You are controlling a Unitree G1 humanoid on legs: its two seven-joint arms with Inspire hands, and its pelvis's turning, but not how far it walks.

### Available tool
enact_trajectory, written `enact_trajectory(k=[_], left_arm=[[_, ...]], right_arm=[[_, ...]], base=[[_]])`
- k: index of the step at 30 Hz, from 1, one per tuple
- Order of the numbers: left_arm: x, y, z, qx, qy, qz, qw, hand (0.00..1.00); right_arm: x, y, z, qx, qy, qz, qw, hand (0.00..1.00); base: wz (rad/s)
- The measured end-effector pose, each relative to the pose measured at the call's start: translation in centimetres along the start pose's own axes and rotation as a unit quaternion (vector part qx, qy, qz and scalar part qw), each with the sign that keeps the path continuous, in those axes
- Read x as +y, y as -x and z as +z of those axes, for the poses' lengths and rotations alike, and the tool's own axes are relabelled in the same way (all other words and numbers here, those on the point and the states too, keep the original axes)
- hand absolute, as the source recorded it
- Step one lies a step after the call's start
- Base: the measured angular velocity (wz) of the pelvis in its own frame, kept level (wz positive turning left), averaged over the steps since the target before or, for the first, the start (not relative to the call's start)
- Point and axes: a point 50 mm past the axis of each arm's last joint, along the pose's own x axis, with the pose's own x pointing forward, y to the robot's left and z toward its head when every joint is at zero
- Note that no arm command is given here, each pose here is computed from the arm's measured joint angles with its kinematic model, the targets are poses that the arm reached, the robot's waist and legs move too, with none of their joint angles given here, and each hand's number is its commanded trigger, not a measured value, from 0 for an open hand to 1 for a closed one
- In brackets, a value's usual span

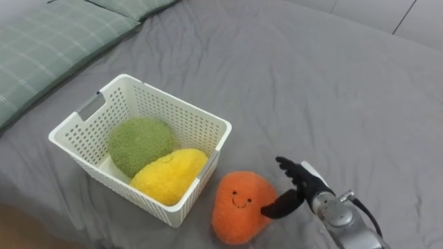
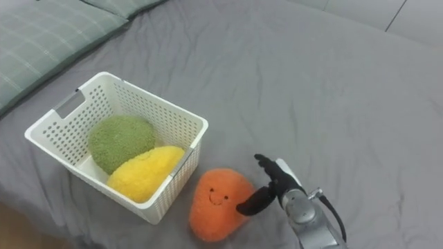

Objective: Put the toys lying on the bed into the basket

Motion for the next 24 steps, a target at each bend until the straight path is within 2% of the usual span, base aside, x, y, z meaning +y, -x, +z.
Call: enact_trajectory(k=[9,18,24], left_arm=[[-0.4,0.1,-1.3,0.027,-0.01,-0.009,1.0,0.0],[-0.8,0.2,-2.3,0.052,-0.024,-0.022,0.998,0.0],[-1.3,0.5,-2.3,0.046,-0.035,-0.029,0.998,0.0]], right_arm=[[2.6,-0.4,-1.1,0.038,0.018,0.065,0.997,0.0],[2.9,-0.7,-0.5,0.036,0.033,0.077,0.996,0.0],[2.9,-1.0,0.5,0.018,0.035,0.05,0.998,0.0]], base=[[0.01],[0.02],[0.01]])
